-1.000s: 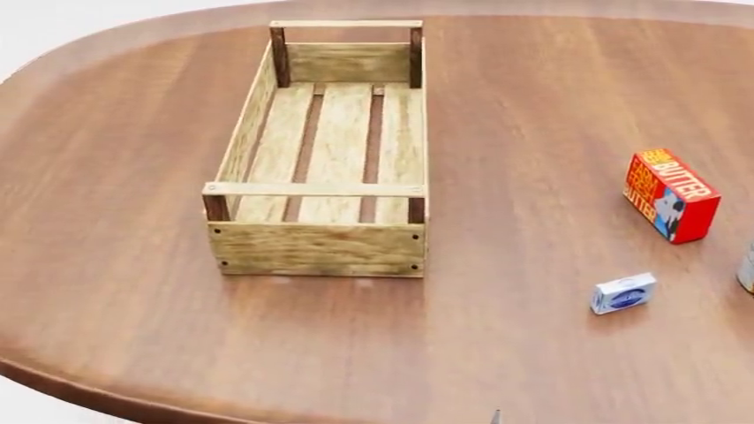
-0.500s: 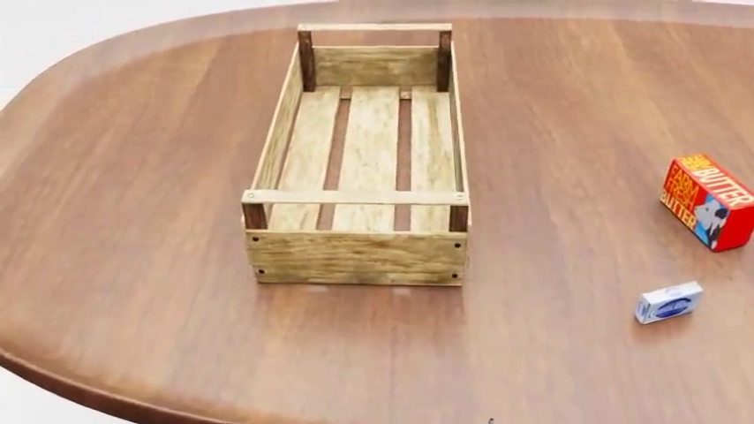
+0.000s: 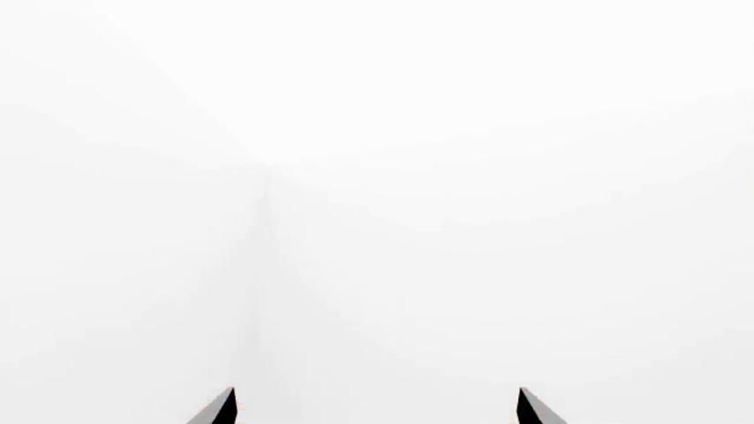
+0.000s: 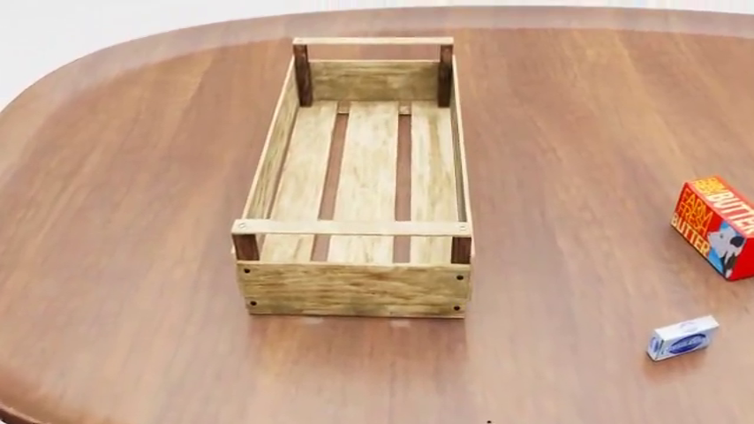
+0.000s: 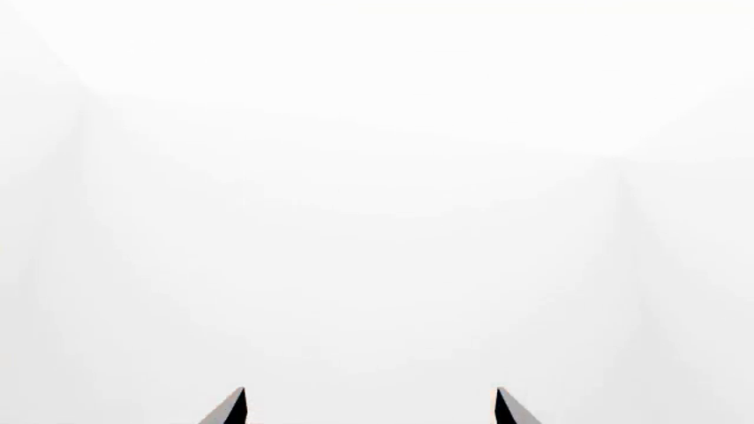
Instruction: Pick up the cream cheese and put it in the tray.
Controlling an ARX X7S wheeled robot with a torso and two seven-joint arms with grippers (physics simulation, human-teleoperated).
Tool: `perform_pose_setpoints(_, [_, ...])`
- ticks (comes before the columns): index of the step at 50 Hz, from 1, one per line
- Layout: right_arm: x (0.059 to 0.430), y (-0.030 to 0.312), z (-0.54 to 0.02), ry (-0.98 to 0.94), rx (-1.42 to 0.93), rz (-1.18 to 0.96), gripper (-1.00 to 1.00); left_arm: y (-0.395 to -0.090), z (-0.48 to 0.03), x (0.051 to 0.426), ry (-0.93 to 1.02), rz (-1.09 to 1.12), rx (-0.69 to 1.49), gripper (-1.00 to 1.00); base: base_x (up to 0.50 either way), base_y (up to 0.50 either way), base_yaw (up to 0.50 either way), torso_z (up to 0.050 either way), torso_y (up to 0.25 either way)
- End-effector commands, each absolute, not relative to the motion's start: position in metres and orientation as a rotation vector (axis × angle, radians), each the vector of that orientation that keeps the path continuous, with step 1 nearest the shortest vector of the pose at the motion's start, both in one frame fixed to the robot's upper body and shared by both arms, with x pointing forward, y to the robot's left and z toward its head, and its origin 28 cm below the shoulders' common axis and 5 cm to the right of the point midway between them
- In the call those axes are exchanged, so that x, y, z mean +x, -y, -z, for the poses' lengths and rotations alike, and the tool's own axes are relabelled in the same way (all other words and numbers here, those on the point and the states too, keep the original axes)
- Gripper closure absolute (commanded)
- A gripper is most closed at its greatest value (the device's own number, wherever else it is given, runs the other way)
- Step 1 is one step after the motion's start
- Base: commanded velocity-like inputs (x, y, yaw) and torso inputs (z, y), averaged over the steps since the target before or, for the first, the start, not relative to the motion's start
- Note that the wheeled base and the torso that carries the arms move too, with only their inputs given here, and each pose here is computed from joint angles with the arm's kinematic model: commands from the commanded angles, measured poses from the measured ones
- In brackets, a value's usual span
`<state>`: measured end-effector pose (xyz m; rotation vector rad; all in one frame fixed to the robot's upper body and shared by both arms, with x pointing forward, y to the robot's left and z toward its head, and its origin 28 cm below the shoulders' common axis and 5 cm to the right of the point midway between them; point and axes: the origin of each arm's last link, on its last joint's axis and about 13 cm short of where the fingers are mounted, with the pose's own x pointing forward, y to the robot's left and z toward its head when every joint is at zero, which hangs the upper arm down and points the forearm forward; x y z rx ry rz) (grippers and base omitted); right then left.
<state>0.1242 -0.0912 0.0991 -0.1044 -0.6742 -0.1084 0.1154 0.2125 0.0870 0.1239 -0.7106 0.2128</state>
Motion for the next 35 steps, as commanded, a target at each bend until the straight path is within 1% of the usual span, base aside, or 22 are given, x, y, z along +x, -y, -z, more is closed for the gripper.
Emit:
perform_pose_setpoints(1, [0.1241, 0.0906, -0.0991, 0.671, -0.118, 0.11, -1.0, -0.2124, -0.0872, 0.1156, 0.709, -0.212, 0.125, -1.0, 0.19, 0.0, 0.0, 0.0, 0.0])
perform_pose_setpoints(19, [0.1245, 0.0901, -0.0981, 0.669, -0.121, 0.107, -1.0, -0.2123, -0.0863, 0.1163, 0.706, -0.211, 0.127, -1.0, 0.19, 0.01, 0.0, 0.0, 0.0])
perform_pose_setpoints(25, [0.1249, 0.0901, -0.0978, 0.67, -0.129, 0.112, -1.0, -0.2122, -0.0862, 0.1163, 0.706, -0.21, 0.128, -1.0, 0.19, 0.07, 0.0, 0.0, 0.0])
perform_pose_setpoints(35, [0.1254, 0.0907, -0.0977, 0.665, -0.117, 0.109, -1.0, -0.212, -0.0867, 0.1161, 0.707, -0.21, 0.128, -1.0, 0.19, 0.17, 0.0, 0.0, 0.0])
